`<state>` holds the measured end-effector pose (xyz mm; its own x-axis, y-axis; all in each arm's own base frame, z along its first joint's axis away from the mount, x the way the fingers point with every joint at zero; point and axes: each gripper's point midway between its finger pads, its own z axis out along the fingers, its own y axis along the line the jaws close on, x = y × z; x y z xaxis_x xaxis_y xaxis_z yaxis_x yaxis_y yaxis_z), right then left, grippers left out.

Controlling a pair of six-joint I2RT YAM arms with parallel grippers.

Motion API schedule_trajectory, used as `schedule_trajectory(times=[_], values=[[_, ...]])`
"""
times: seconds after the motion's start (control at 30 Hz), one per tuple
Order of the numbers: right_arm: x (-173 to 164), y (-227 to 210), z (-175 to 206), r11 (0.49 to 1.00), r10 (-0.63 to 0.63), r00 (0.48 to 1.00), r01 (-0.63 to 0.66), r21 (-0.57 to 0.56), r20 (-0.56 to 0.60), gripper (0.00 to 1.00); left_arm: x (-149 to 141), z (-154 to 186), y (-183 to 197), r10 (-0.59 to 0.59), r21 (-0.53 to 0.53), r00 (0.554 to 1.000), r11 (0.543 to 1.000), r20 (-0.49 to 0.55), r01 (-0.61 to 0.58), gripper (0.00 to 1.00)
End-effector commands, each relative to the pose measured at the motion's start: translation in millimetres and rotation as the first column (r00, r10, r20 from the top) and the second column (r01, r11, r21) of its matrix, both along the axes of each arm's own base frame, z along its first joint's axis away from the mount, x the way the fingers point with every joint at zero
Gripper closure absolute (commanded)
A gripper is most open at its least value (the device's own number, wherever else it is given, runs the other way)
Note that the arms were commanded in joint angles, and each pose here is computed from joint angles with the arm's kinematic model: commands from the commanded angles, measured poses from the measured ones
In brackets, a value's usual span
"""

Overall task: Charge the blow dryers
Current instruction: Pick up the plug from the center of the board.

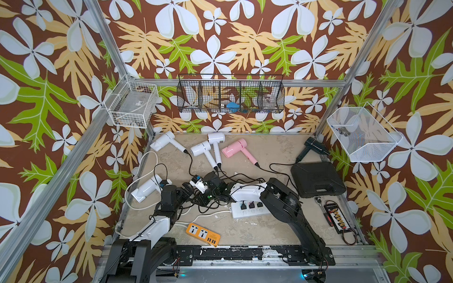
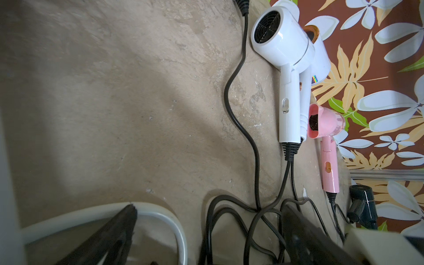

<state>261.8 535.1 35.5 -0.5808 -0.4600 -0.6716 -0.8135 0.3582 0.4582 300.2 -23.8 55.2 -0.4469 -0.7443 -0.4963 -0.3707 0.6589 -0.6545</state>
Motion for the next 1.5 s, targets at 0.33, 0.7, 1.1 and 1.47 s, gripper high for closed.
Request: schedule_trajectory(times=[0.33, 0.7, 1.1, 1.47], values=[[4.3, -0.2, -26.0, 0.998, 0.014, 1.000, -0.012, -0.065, 0.027, 0.71, 1.4, -4.4, -0.3, -0.010, 0.010, 1.000, 1.000, -0.019, 0.010, 0.00], [7.0, -2.0, -11.2, 0.998, 0.011, 0.998, -0.007, -0.055, 0.062, 0.97, 1.8, 3.0, -0.4, -0.011, 0.011, 1.000, 1.000, 0.006, 0.011, 0.00], [18.4, -28.7, 72.1, 0.995, -0.099, 0.982, 0.096, 0.026, 0.162, 1.00, -2.2, 34.8, 6.6, 0.014, 0.040, 0.995, 0.999, 0.095, -0.018, 0.00], [34.5, -100.1, 103.2, 0.962, -0.267, 0.961, 0.262, 0.071, 0.077, 1.00, -46.8, 5.6, -14.1, 0.017, -0.175, 0.981, 0.983, -0.192, -0.051, 0.00]])
